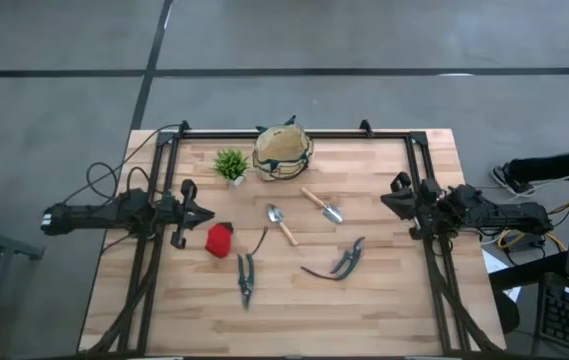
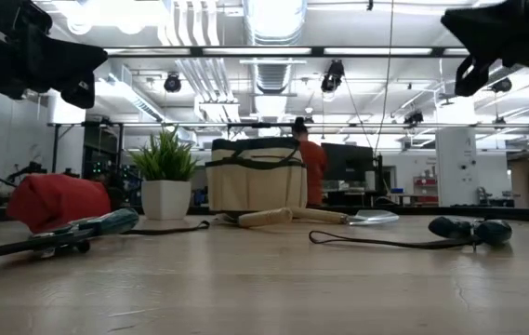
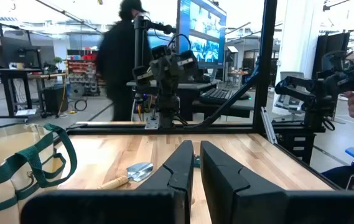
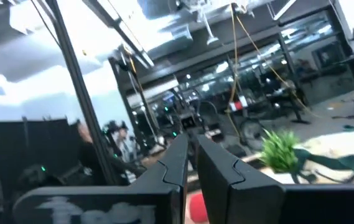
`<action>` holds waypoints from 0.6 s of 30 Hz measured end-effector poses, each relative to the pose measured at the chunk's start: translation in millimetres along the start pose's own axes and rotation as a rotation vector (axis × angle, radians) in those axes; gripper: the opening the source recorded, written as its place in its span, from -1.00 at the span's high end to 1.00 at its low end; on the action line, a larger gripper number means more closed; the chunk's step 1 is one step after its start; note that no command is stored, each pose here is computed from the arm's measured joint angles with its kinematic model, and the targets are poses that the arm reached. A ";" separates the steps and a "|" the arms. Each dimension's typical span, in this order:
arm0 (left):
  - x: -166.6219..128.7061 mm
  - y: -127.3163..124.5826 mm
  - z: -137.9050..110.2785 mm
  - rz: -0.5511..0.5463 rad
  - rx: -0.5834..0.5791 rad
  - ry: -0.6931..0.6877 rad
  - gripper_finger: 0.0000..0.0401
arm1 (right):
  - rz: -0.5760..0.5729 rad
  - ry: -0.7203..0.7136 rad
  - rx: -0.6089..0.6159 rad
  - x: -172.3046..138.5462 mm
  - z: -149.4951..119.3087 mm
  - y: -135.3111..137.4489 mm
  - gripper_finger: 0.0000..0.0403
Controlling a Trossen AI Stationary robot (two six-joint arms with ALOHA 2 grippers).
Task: Pick & Place Garden tools in Gardening bag
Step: Put the red gloves into the white gardening bag
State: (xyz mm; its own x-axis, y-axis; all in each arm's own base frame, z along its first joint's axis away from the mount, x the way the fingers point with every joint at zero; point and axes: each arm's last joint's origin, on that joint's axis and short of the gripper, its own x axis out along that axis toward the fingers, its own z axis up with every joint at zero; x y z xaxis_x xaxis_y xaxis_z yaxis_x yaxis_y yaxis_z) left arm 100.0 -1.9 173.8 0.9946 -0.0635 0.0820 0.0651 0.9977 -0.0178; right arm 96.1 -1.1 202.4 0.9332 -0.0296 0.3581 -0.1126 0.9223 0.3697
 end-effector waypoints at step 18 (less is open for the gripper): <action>0.0 0.0 -0.1 0.000 0.000 0.001 0.83 | -0.047 0.144 -0.089 7.0 -15.7 -6.1 0.86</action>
State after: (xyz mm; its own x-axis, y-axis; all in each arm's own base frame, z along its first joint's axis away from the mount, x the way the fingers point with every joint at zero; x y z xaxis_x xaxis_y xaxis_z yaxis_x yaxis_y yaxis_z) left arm 100.0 -1.9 173.7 0.9947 -0.0633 0.0812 0.0649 0.9977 -0.0177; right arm 108.7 -0.9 189.2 0.9767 -0.0236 0.2134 -0.0433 0.9518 0.3035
